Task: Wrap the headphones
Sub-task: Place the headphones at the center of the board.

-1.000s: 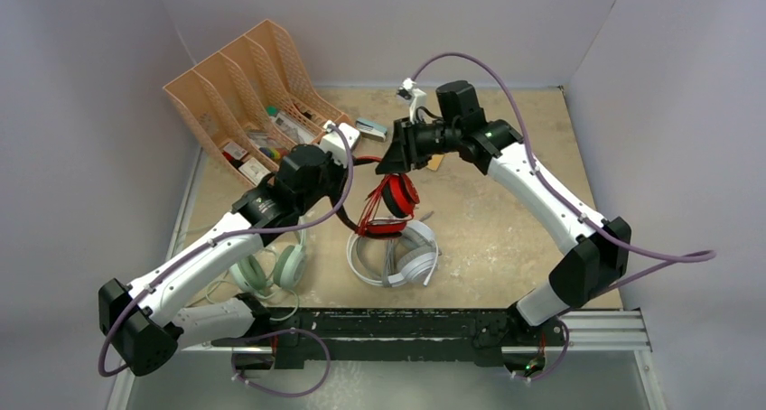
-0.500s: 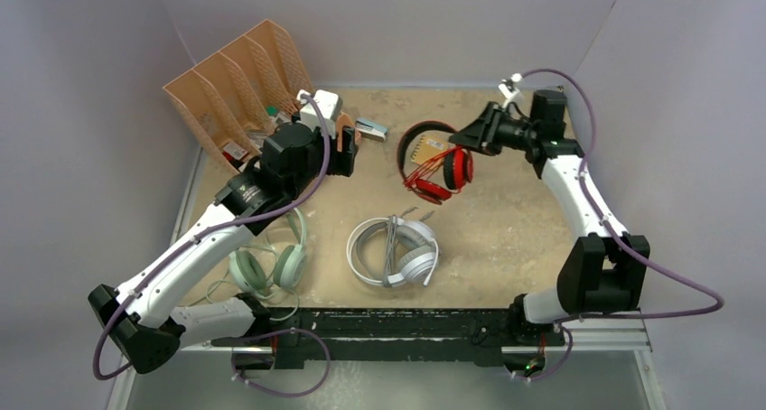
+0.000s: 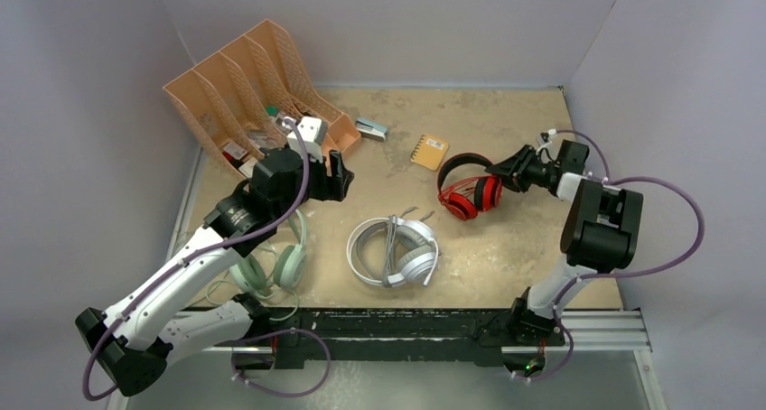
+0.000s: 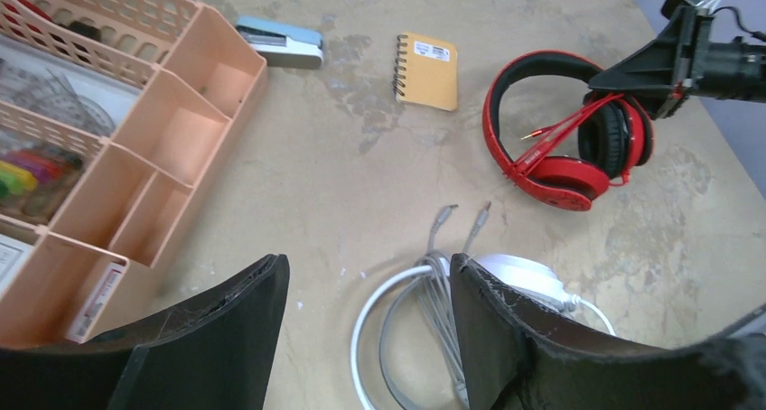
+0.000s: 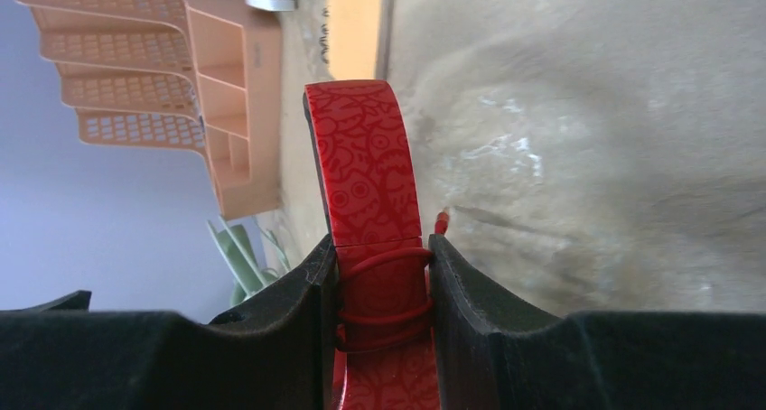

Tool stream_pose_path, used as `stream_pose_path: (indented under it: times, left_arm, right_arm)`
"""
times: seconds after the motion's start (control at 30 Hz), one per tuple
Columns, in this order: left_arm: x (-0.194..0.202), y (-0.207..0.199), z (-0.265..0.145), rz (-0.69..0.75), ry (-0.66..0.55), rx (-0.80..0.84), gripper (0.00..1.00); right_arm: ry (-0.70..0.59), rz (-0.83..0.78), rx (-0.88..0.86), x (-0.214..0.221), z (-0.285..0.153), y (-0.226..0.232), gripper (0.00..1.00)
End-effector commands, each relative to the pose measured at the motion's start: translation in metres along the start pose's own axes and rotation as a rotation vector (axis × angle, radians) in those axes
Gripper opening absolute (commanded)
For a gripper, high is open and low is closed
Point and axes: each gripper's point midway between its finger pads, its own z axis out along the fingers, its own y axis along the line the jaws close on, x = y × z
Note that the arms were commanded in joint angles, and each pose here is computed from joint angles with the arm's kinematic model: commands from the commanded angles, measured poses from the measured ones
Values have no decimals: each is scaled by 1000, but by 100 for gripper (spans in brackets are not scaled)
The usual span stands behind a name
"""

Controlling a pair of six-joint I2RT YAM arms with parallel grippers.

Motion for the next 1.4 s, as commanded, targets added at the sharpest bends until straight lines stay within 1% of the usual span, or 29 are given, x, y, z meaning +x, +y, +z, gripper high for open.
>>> stream_pose_path:
  times: [0.0,0.13,0.23,0.37,0.43,0.5,0.67,0.73,0.77,0.97,1.03,1.1,1.17,1.23,1.3,1.33,1.37]
  left_arm:
    - [-7,-15,-10,-71,-38,86,61]
    - [-9,-8,-21,-81,-69,70,62]
    - [-4,4,-23,-104,-55,1,63]
    - [13,22,-20,-155,-21,-95,61]
    - [18,26,-21,-178,-18,-115,61]
    - [20,30,-23,-193,-17,-140,62]
    - [25,41,-26,-190,13,-198,63]
    - [26,45,-28,-187,25,-227,63]
    - [25,47,-29,-188,27,-236,63]
    - [16,62,-40,-223,6,-335,66]
    - [13,65,-45,-242,-3,-351,65]
    - [8,65,-50,-263,-26,-350,65]
    - [-1,65,-57,-277,-55,-352,65]
    - [-12,67,-66,-285,-83,-360,65]
    - [-26,66,-76,-291,-117,-354,65]
    - [-35,65,-81,-296,-137,-344,66]
    - [-42,64,-86,-299,-155,-336,66]
  right_arm:
    - [-25,-122,-65,-19,-6,2,0]
    - [-39,-111,-59,-19,-8,-23,1]
    - [-47,-120,-5,-18,-5,-39,9]
    - [-56,-106,73,-17,-3,-59,31]
    - [-71,-108,127,-20,-6,-64,50]
    - [-83,-105,176,-23,-10,-68,67]
    - [-106,-109,227,-29,-17,-65,88]
    - [-131,-131,282,-35,-27,-63,97]
    - [-150,-143,312,-39,-32,-62,99]
    - [-274,-168,489,-59,-67,-51,99]
    - [-354,-194,542,-72,-82,-44,99]
    - [-424,-223,542,-81,-94,-28,99]
    - [-460,-262,516,-86,-101,-6,99]
    - [-469,-312,487,-84,-101,20,99]
    - [-459,-395,452,-75,-91,55,99]
    - [-439,-449,427,-66,-80,75,99]
    - [-392,-508,385,-46,-60,100,99]
